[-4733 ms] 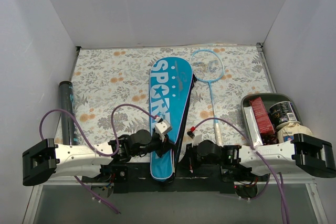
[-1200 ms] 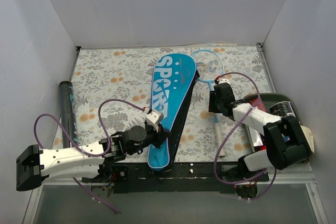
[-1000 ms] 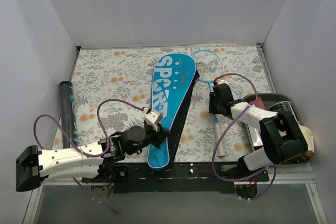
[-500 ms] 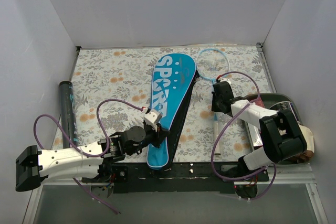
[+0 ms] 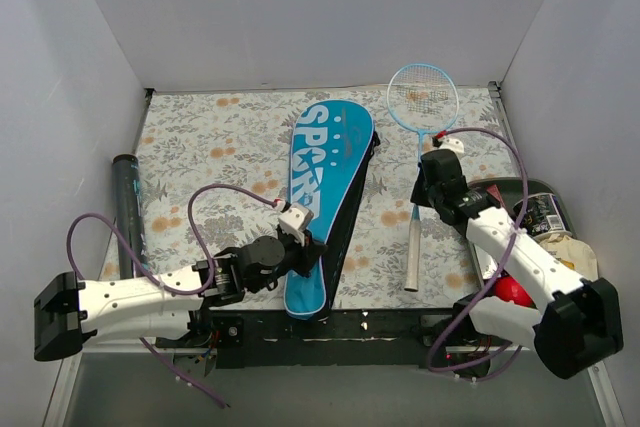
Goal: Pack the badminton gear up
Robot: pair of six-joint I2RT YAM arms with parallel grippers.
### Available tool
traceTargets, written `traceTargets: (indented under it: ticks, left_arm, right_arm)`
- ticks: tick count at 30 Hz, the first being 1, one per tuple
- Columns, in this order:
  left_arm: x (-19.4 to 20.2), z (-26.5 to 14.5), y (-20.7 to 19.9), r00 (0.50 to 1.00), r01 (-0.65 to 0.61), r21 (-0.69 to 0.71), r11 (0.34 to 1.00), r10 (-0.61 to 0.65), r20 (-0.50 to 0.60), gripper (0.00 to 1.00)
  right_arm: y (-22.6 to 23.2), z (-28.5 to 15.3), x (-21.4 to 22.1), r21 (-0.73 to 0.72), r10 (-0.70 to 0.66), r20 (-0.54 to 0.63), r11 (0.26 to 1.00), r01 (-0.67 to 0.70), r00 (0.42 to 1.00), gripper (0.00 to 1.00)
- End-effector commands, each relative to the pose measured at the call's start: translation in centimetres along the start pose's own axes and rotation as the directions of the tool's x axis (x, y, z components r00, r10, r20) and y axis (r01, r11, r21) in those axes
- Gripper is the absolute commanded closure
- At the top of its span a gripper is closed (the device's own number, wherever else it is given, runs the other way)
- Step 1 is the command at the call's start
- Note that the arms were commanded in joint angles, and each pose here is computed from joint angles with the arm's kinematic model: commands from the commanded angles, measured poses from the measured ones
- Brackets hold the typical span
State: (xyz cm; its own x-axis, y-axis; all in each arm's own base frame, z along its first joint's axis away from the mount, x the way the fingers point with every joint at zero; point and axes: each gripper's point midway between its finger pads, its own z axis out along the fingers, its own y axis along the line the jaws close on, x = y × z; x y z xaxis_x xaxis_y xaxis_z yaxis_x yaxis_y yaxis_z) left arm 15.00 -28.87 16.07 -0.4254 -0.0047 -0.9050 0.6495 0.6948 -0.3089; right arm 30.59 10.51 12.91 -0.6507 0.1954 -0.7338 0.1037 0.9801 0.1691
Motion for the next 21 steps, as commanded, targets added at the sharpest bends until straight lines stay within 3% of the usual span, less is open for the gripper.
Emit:
traceTargets:
  ticks: [1, 13, 21]
  left_arm:
    - [-4.1, 0.2, -1.0, 0.992, 0.061, -0.005, 0.998, -0.06, 0.108, 1.0]
    - [-4.7, 1.7, 0.2, 0.992, 0.013, -0.112, 0.994, 0.001, 0.125, 1.0]
    - [-3.1, 3.3, 2.7, 0.999, 0.002, -0.172, 0.985, 0.007, 0.047, 1.0]
  right_arm:
    - [0.7, -3.1, 2.9, -0.012, -0.002, -0.029, 1.0, 0.002, 1.0, 0.99]
    - [2.7, -8.4, 11.8, -0.058, 0.031, -0.124, 0.998, -0.038, 0.992, 0.99]
    - [1.6, -9.8, 13.1, -0.002, 0.033, -0.105, 0.999, -0.034, 0.994, 0.99]
